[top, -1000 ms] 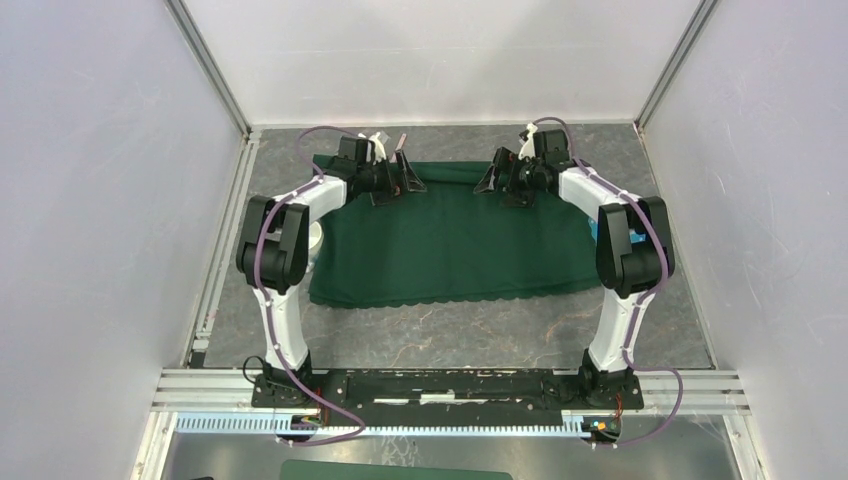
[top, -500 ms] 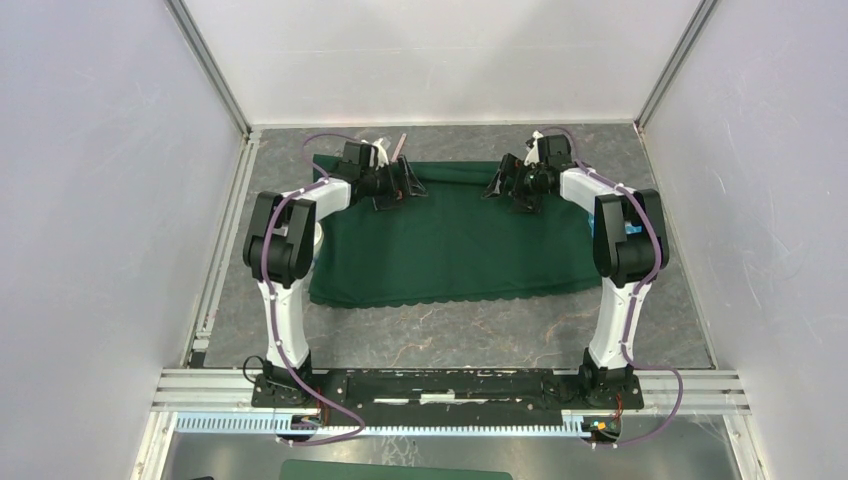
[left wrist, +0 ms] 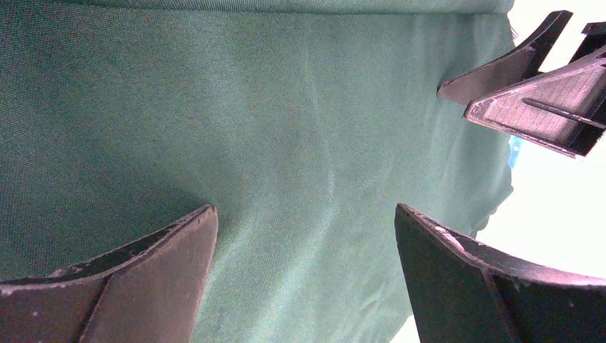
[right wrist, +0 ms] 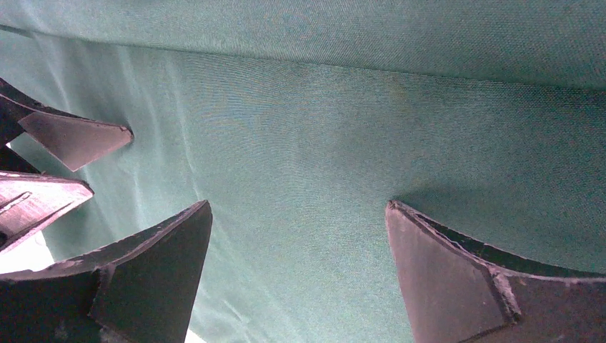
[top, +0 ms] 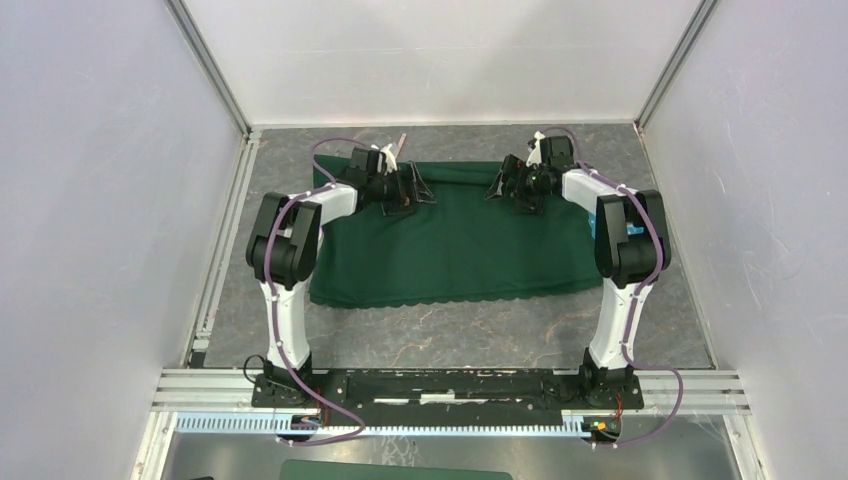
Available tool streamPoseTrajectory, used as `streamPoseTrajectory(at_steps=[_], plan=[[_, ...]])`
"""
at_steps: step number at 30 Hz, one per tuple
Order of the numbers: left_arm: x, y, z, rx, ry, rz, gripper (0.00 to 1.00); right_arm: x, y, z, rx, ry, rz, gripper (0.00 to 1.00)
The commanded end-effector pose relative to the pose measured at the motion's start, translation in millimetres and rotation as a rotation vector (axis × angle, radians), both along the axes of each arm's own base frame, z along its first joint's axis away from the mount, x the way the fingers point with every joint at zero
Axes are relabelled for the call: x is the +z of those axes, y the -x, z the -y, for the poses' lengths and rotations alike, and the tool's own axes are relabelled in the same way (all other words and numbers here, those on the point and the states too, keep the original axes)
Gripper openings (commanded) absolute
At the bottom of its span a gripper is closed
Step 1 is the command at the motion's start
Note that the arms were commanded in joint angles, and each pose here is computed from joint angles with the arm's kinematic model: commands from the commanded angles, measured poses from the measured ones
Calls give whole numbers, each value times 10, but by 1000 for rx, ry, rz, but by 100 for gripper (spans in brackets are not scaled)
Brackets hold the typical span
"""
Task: Set the dinner table for one person
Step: Flatten out the napkin at the center of the board.
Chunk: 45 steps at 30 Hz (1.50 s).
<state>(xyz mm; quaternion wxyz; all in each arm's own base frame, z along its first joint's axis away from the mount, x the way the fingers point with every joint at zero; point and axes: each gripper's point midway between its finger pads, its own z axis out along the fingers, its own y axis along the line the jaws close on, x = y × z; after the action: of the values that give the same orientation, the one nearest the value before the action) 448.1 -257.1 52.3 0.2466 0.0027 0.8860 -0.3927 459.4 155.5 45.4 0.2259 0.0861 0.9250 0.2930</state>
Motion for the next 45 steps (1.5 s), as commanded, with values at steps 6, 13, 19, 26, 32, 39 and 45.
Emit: streamPoseTrajectory(at_steps=[6,13,19,26,32,39,45], plan=[[-35,521,-75,-38,-21,-98,100,7,318,105,54,54,-35,98],[-24,834,-192,-55,-52,-127,100,34,572,146,67,65,-73,98],[66,895,-235,-46,-62,-113,100,116,767,184,81,81,-93,98],[91,1044,-306,-36,-74,-116,100,183,934,240,93,105,-102,98],[161,1133,-359,-16,-79,-108,100,291,948,246,92,103,-78,98],[569,671,-208,-51,-66,-3,100,849,197,191,65,76,84,98],[557,430,-116,-61,-57,14,100,843,1,162,16,22,114,98]])
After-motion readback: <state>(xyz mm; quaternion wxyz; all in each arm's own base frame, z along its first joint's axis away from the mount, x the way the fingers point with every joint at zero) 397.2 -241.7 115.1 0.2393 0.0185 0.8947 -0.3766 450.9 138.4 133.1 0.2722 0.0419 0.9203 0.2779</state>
